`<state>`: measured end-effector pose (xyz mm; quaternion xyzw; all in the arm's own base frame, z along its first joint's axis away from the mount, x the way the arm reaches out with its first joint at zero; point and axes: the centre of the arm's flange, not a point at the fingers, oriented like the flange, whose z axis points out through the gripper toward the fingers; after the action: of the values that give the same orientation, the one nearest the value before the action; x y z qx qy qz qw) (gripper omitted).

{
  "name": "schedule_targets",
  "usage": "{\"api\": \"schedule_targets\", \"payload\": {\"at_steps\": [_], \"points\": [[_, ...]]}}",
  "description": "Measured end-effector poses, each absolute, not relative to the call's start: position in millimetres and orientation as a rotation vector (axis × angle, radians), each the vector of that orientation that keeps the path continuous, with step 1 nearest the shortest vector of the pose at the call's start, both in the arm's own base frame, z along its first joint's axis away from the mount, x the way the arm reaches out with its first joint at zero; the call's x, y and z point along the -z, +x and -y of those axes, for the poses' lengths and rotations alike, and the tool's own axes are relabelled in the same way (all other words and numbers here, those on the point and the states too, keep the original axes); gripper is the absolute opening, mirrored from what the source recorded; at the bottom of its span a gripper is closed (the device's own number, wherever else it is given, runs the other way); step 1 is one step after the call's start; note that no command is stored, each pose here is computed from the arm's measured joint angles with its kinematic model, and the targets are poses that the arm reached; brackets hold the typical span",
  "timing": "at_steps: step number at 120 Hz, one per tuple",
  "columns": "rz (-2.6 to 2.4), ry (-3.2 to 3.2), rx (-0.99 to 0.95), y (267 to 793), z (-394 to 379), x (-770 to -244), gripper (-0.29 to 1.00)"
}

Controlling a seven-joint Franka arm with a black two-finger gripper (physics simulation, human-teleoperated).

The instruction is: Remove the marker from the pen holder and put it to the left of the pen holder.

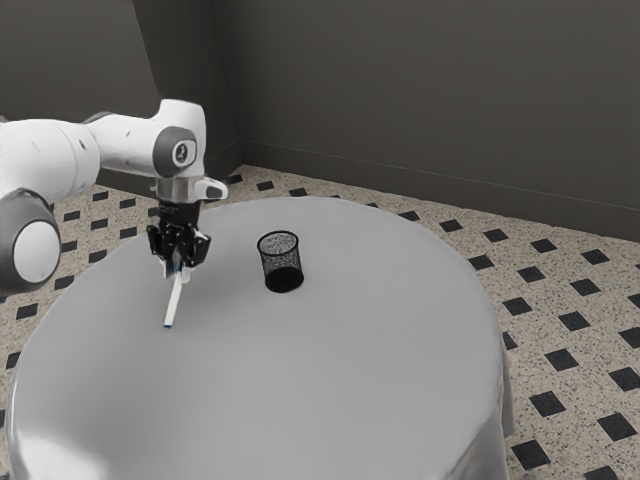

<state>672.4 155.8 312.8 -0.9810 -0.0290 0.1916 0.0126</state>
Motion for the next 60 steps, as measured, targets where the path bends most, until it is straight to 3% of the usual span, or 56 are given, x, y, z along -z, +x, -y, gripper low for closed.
{"api": "schedule_targets", "payload": {"at_steps": [25,40,60], "points": [[0.125,-3.094,-0.487,679,-160,-314,0.52],[0.124,-3.109,-0.365,684,-153,-340,0.6],[0.085,-3.12,-0.164,681,-128,-417,0.66]]}}
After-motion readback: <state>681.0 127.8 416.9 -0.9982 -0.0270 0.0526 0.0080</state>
